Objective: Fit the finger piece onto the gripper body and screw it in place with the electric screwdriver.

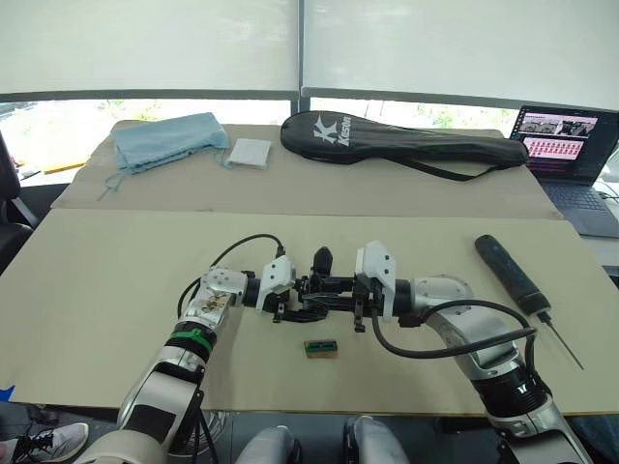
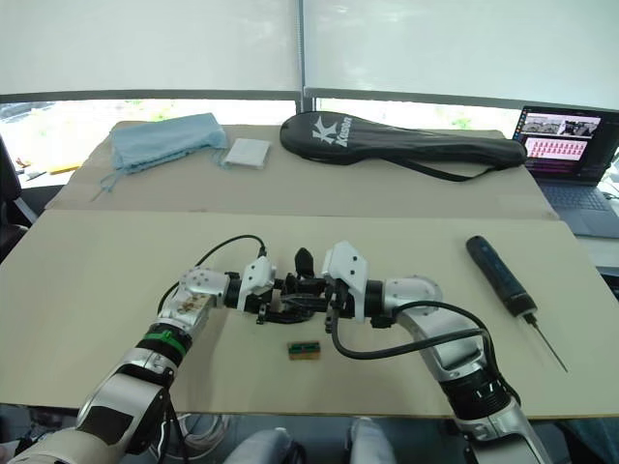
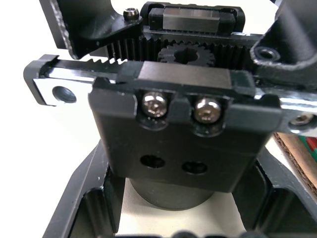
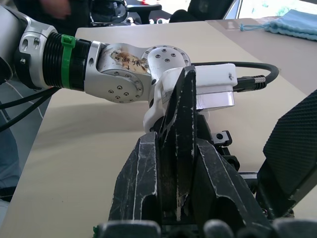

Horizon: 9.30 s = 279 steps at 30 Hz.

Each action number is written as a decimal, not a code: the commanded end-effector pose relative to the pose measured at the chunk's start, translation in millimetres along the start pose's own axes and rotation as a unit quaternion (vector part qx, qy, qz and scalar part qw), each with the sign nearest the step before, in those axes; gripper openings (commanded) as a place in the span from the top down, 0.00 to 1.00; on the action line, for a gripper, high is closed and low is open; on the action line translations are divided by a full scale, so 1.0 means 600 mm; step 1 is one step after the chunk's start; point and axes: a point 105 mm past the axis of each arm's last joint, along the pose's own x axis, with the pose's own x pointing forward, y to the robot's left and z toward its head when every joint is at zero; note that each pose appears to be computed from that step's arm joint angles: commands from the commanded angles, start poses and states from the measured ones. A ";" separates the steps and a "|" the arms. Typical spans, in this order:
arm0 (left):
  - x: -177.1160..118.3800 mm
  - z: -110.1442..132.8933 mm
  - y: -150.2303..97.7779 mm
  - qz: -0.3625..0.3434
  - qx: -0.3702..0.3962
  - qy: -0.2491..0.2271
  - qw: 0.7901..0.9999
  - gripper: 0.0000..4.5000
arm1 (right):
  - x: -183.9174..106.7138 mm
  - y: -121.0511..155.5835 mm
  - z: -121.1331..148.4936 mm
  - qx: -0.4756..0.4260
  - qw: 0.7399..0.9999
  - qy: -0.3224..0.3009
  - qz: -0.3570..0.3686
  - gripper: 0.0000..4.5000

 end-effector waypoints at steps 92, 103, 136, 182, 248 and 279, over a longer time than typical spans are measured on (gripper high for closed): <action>-0.010 -0.049 -0.010 0.041 -0.044 0.036 0.998 0.48 | -0.026 0.024 0.094 -0.038 0.991 -0.107 0.070 0.01; -0.032 -0.054 -0.007 0.074 -0.067 0.024 0.995 0.01 | -0.072 0.047 0.149 -0.063 0.981 -0.166 0.071 0.00; -0.274 0.100 -0.036 0.231 -0.089 -0.134 0.959 0.01 | -0.517 0.125 -0.018 0.068 0.820 0.040 -0.567 0.00; -0.205 0.178 -0.066 0.106 -0.048 -0.133 0.984 0.00 | -0.452 -0.130 -0.071 0.200 0.908 0.242 -0.278 0.57; -0.183 0.118 -0.112 0.048 -0.020 -0.081 0.995 0.00 | -0.310 -0.052 -0.094 0.206 0.790 0.561 -0.135 0.01; -0.204 0.104 -0.085 0.116 -0.011 -0.049 0.992 0.00 | -0.332 -0.086 0.055 0.189 0.902 0.341 -0.186 0.57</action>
